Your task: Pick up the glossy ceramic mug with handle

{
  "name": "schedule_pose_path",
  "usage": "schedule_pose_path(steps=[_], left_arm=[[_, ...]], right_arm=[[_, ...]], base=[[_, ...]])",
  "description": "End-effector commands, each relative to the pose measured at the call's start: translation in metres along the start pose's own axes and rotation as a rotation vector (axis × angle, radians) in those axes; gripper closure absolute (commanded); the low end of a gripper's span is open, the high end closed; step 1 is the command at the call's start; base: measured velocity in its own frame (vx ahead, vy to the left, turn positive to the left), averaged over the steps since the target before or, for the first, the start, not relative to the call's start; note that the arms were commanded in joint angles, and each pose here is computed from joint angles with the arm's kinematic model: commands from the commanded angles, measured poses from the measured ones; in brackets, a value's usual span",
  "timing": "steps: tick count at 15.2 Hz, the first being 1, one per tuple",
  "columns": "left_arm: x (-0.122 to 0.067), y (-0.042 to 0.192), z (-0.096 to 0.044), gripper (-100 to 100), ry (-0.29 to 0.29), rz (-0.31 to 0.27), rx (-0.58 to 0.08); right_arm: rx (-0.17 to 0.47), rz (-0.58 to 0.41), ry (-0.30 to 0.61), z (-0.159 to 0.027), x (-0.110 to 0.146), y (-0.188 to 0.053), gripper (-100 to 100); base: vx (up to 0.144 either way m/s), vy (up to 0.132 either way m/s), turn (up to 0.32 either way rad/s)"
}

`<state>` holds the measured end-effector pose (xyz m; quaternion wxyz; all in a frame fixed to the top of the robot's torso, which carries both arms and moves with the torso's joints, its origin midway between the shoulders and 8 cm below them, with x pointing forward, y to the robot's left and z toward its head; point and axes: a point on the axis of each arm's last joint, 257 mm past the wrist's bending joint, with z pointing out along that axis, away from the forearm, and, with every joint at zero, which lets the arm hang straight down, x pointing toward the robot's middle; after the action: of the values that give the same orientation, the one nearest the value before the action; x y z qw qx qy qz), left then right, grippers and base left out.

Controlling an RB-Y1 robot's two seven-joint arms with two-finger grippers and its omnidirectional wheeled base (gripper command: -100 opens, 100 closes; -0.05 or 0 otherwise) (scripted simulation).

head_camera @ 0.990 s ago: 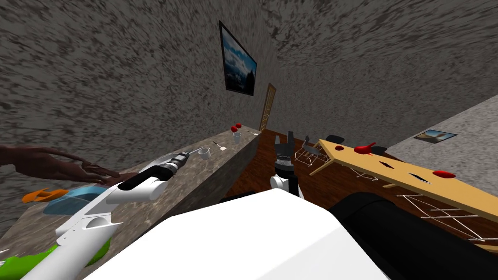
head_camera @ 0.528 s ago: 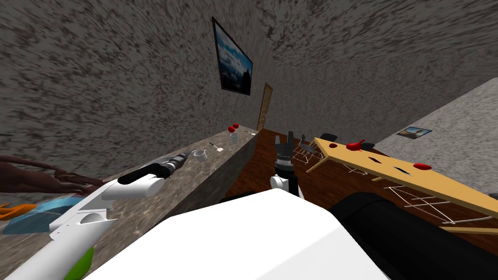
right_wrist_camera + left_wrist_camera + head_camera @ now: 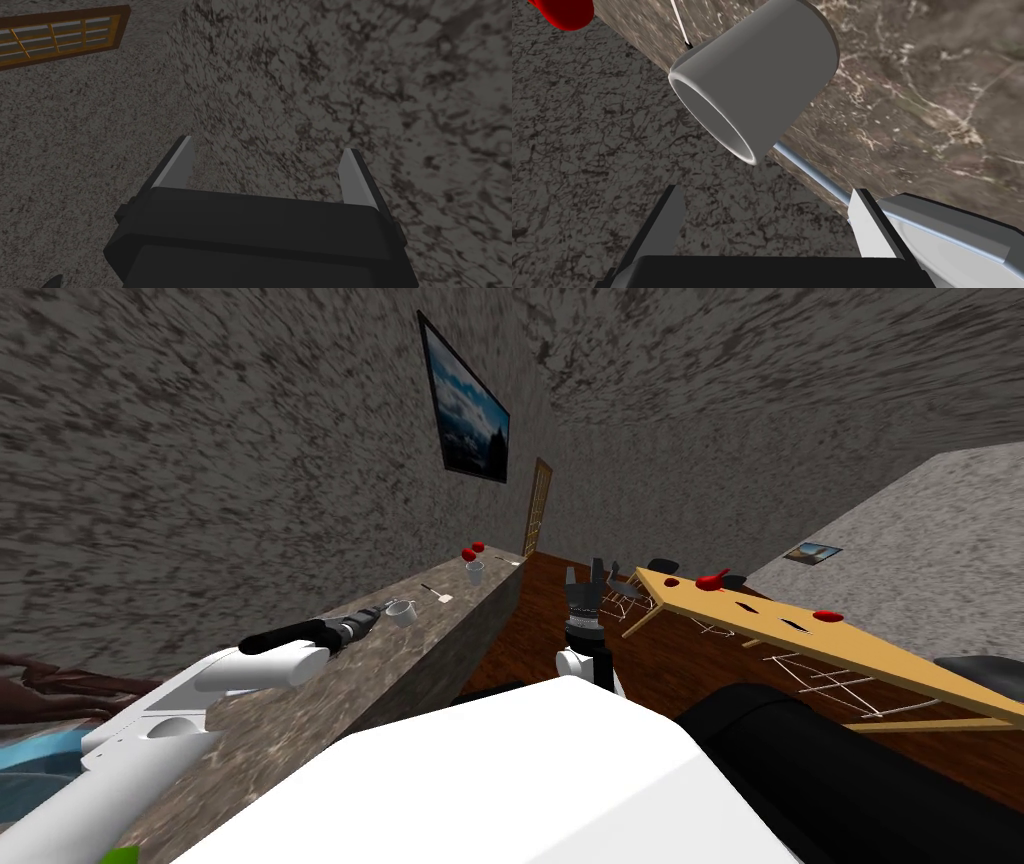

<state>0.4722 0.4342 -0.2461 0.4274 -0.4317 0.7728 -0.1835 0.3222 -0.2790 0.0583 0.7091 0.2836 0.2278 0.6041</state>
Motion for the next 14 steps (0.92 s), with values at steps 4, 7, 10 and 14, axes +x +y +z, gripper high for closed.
schedule_pose_path(steps=[4, 7, 10, 14], left_arm=[[-0.003, 0.021, -0.001, -100, 0.033, 0.005, -0.092], [-0.007, 0.034, -0.002, -100, 0.057, 0.007, -0.155], [-0.011, 0.047, -0.005, -100, 0.081, 0.008, -0.216], [-0.021, 0.063, -0.011, -100, 0.115, 0.007, -0.298]], right_arm=[[0.0, 0.0, 0.0, 0.0, 0.0, 0.0, 0], [0.0, 0.0, 0.0, 0.0, 0.0, 0.0, 0], [0.0, 0.0, 0.0, 0.0, 0.0, 0.0, 0], [0.0, 0.0, 0.0, 0.0, 0.0, 0.0, 0]], base=[[0.013, -0.008, -0.087], [0.02, -0.01, -0.106], [0.021, -0.007, -0.092], [0.022, -0.007, -0.107]])
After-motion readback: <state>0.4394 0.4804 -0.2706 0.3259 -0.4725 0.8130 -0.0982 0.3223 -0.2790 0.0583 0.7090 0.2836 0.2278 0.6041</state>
